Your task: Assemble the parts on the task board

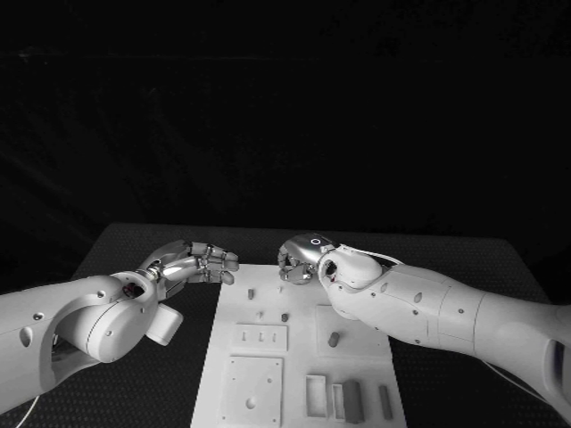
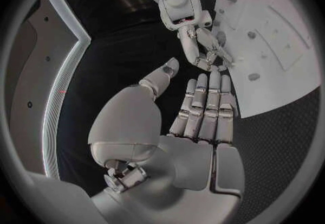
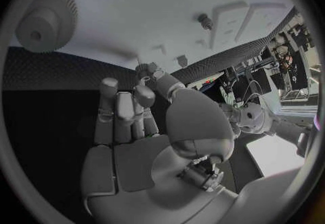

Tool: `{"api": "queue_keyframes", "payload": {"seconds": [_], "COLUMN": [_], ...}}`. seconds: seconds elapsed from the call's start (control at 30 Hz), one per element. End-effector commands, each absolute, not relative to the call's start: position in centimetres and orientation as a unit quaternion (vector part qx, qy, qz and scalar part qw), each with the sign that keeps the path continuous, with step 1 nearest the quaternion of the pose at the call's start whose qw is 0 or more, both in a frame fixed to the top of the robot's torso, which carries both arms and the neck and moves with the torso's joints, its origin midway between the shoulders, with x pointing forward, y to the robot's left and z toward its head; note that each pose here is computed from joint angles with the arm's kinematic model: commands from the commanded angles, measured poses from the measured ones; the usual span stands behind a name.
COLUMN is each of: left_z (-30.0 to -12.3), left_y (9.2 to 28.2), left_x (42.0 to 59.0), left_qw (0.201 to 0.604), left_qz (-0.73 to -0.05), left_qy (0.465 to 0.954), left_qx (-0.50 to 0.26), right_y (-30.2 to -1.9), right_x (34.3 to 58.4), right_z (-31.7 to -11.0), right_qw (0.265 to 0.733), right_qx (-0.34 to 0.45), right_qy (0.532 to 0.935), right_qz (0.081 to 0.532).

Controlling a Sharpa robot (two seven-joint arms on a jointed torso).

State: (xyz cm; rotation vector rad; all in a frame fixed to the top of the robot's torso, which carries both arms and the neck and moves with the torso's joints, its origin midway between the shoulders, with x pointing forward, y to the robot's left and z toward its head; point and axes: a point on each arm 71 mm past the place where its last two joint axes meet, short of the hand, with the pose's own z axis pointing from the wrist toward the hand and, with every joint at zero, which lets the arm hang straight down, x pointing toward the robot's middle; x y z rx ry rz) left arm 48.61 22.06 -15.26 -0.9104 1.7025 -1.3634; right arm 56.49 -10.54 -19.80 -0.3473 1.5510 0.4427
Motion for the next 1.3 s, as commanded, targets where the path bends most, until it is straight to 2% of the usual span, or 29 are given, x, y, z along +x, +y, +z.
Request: {"api": "queue_keyframes", "payload": {"seconds": [0.03,0.8,1.3], "left_z": [-15.0,-15.0,-15.0], "left_y": [21.7,21.5,21.6], "left_x": [48.6,48.7,48.8], "left_qw": [0.374,0.374,0.375], "left_qz": [-0.542,-0.543,-0.542], "left_qy": [0.666,0.667,0.667], "left_qx": [-0.349,-0.347,-0.348], "right_y": [-10.7,-10.2,-10.1], "right_x": [56.6,56.3,56.1], "right_z": [-20.0,-21.3,-21.3], "right_qw": [0.678,0.679,0.680], "right_qx": [-0.159,-0.181,-0.178], "right_qy": [0.692,0.685,0.684], "right_qz": [0.190,0.190,0.193]}}
